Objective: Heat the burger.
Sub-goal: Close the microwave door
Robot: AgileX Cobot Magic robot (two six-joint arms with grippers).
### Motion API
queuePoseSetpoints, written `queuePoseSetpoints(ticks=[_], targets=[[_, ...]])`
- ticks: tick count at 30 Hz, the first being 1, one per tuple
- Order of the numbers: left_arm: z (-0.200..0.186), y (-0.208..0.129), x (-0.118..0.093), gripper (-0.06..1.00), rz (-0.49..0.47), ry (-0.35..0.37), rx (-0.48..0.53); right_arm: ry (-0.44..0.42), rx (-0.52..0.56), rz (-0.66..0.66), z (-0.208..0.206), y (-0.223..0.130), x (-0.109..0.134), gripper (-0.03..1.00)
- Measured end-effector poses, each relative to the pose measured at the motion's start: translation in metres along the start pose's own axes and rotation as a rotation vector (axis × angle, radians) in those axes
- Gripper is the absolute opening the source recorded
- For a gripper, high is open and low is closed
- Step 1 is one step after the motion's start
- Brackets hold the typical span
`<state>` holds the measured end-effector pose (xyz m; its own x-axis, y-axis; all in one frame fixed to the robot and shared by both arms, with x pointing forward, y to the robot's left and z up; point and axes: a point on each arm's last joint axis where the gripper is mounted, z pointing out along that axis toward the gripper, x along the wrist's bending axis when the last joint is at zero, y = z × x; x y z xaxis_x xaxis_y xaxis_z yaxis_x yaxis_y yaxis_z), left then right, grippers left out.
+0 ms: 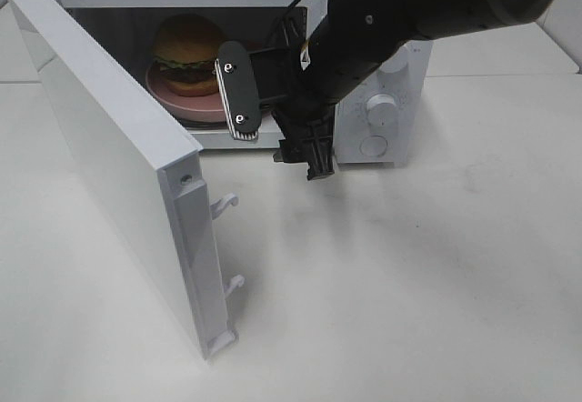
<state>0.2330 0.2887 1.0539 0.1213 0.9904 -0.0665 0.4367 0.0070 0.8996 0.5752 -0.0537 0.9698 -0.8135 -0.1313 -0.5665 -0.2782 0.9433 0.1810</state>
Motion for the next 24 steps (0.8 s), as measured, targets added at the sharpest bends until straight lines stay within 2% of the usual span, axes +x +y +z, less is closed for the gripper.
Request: queuePoseSetpoints(ticks=[15, 24], targets=[[0.000, 0.000, 0.000, 0.94, 0.000, 0.000, 0.000, 0.006, -0.002, 0.031, -0.042, -0.016, 0.033, 0.77], [0.000, 0.000, 0.000, 0.94, 0.000, 0.000, 0.000, 0.005, -0.004, 0.169, -0.072, -0.028, 0.058, 0.77]])
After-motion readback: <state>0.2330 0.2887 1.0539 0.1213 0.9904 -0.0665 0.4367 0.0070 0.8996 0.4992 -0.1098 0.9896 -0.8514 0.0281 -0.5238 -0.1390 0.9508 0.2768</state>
